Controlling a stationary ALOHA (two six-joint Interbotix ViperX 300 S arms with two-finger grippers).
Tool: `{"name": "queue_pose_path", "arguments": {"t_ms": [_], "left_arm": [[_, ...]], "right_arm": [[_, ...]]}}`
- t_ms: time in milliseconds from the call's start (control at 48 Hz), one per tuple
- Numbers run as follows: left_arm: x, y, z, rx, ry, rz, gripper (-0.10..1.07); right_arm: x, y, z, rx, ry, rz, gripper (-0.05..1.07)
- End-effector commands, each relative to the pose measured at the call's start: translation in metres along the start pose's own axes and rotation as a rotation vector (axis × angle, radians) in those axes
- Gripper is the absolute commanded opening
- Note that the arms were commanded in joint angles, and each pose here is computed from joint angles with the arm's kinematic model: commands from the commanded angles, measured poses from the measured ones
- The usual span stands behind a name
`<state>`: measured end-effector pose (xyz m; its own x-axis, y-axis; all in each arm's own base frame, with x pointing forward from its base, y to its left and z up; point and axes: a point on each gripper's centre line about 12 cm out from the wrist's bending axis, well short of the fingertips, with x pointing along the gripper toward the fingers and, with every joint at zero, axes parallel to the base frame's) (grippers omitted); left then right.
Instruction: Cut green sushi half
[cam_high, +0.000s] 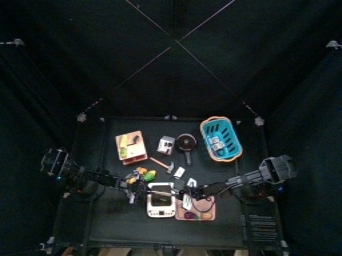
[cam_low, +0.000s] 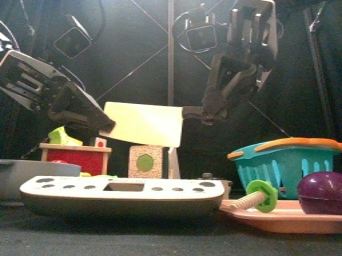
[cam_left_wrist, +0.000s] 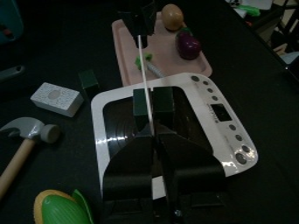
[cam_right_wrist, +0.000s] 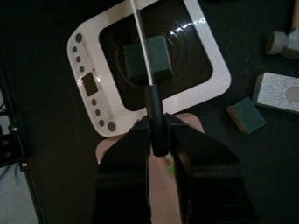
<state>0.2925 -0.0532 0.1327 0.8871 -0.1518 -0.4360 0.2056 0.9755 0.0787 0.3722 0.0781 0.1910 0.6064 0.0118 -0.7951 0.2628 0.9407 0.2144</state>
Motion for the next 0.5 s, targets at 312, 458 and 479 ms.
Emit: {"name": "queue_pose_path", "arguments": {"t_ms": [312, 458, 479], "left_arm": [[-0.0038, -0.0036, -0.0089, 0.002, 0.028, -0.011, 0.38], [-0.0041, -0.0060, -0.0095, 0.006, 0.031, -0.018, 0.38], [-0.0041, -0.0059, -0.0095, 0.004, 0.031, -0.018, 0.38]], "right_arm": [[-0.0052, 0.0040, -0.0010, 0.002, 0.000, 0.008, 0.45], [-0.0038, 0.0046, -0.0025, -0.001, 0.006, 0.006, 0.45], [-0.0028, 0.0045, -0.0030, -0.001, 0.008, 0.004, 0.45]]}}
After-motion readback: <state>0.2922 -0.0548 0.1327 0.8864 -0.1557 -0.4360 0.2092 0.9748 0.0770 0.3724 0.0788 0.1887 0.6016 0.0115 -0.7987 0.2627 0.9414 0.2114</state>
